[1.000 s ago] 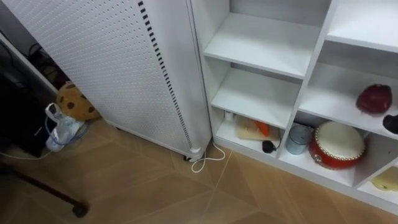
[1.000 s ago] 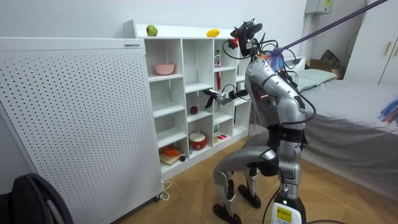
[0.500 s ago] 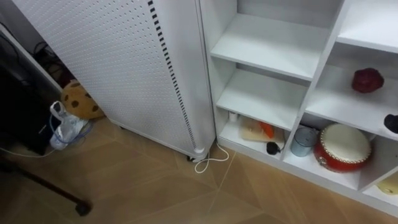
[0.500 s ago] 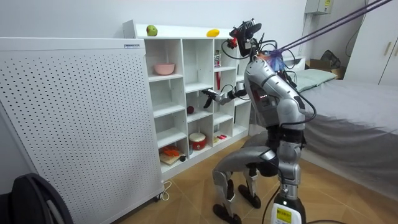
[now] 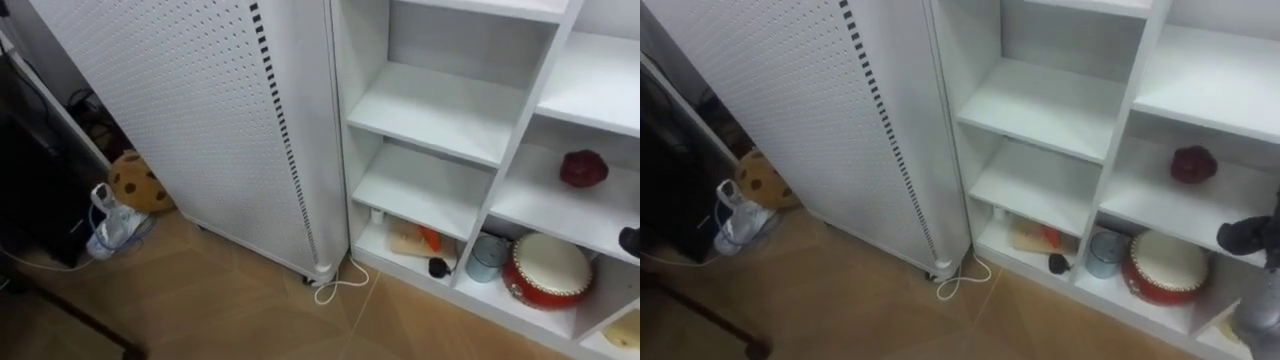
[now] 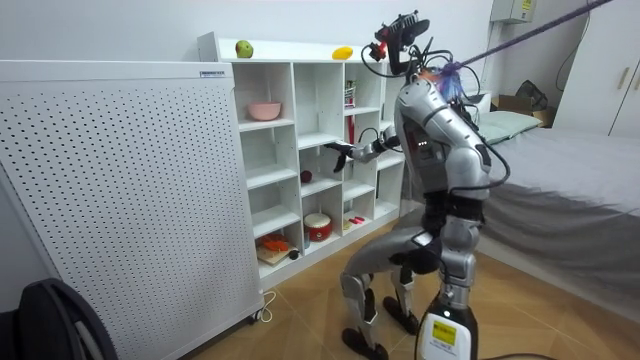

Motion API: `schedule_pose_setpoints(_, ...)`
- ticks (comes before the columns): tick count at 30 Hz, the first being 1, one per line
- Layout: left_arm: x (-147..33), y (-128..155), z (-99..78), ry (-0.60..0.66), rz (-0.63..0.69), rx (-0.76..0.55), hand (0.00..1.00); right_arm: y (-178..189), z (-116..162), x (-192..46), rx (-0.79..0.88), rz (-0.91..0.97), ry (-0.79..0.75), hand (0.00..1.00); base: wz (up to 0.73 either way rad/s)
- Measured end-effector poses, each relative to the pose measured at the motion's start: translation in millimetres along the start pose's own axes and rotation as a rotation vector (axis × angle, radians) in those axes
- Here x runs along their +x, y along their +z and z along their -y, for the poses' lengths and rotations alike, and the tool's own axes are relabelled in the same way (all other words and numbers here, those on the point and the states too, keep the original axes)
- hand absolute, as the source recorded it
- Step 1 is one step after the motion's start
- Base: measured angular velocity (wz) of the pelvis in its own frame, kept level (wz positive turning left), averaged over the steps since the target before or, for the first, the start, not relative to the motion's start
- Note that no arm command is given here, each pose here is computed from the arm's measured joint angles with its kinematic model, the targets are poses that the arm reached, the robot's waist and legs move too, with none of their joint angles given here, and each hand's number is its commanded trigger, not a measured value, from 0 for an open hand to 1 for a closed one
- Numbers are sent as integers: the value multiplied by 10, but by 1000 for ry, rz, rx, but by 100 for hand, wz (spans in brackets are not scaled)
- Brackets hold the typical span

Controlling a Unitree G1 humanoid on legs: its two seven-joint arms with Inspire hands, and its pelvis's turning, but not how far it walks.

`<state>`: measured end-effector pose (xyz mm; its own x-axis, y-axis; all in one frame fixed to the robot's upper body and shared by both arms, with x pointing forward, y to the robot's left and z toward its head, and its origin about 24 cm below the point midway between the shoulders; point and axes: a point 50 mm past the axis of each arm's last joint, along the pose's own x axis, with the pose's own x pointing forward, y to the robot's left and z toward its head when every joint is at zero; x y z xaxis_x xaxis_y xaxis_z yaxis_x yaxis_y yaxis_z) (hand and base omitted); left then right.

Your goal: Arrange fruit in the closet

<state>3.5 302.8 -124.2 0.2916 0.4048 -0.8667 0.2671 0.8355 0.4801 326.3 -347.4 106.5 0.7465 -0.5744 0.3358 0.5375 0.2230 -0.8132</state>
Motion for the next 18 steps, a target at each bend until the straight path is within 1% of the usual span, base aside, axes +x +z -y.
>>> schedule_pose_setpoints(5,40,38,-13,5,9,4,0,-133,-211,-311,-137,139,149,0,-18)
schedule_pose_setpoints(7,68,104,-12,8,27,-7,0,-228,-328,-505,-207,192,235,0,-12)
schedule_pose_setpoints(8,76,121,-6,7,32,-9,0,-244,-363,-564,-220,208,259,0,-11)
schedule_pose_setpoints(10,124,220,38,3,48,-27,0,-356,-475,-814,-274,270,348,0,-6)
schedule_pose_setpoints(11,135,241,42,2,52,-30,0,-383,-508,-887,-279,280,375,0,9)
schedule_pose_setpoints(13,173,338,5,7,75,-36,0,-530,-645,-1219,-335,308,500,0,9)
schedule_pose_setpoints(14,187,373,-7,7,82,-39,0,-567,-675,-1294,-346,308,532,0,-4)
schedule_pose_setpoints(16,230,494,-47,11,103,-43,0,-672,-820,-1626,-337,268,653,0,-7)
schedule_pose_setpoints(17,239,519,-45,12,109,-46,0,-708,-845,-1716,-339,260,680,0,-3)
schedule_pose_setpoints(18,250,565,-21,10,120,-57,0,-792,-879,-1892,-347,240,734,0,-3)
